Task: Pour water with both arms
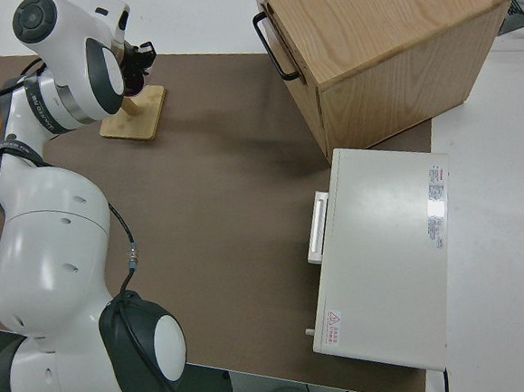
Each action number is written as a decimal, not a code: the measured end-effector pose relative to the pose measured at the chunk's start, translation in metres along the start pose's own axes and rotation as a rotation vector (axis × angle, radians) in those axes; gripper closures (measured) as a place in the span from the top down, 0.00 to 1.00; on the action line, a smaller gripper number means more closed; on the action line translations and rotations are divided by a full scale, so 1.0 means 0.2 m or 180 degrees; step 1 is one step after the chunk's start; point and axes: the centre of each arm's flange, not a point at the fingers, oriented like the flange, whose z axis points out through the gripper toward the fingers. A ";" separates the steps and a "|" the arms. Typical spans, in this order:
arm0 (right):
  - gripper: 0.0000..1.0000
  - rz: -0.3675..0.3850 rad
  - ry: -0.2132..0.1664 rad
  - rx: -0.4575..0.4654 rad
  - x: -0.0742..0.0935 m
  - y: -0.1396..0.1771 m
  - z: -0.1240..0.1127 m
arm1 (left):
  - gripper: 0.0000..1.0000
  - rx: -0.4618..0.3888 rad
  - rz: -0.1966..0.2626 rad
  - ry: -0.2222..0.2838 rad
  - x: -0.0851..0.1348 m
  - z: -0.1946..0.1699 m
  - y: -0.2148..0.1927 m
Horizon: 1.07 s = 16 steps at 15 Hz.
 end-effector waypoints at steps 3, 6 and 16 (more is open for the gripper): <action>0.06 -0.0010 -0.0040 -0.0015 -0.02 0.07 -0.01 | 0.63 0.0029 -0.0065 -0.0011 0.01 -0.04 0.03; 0.06 -0.0043 -0.0081 -0.0030 -0.03 0.14 -0.03 | 0.63 0.0055 -0.0055 -0.0030 0.03 -0.06 0.07; 0.06 -0.0062 -0.0215 -0.0074 -0.08 0.28 -0.09 | 0.63 0.0151 -0.0100 -0.0321 0.05 -0.06 0.37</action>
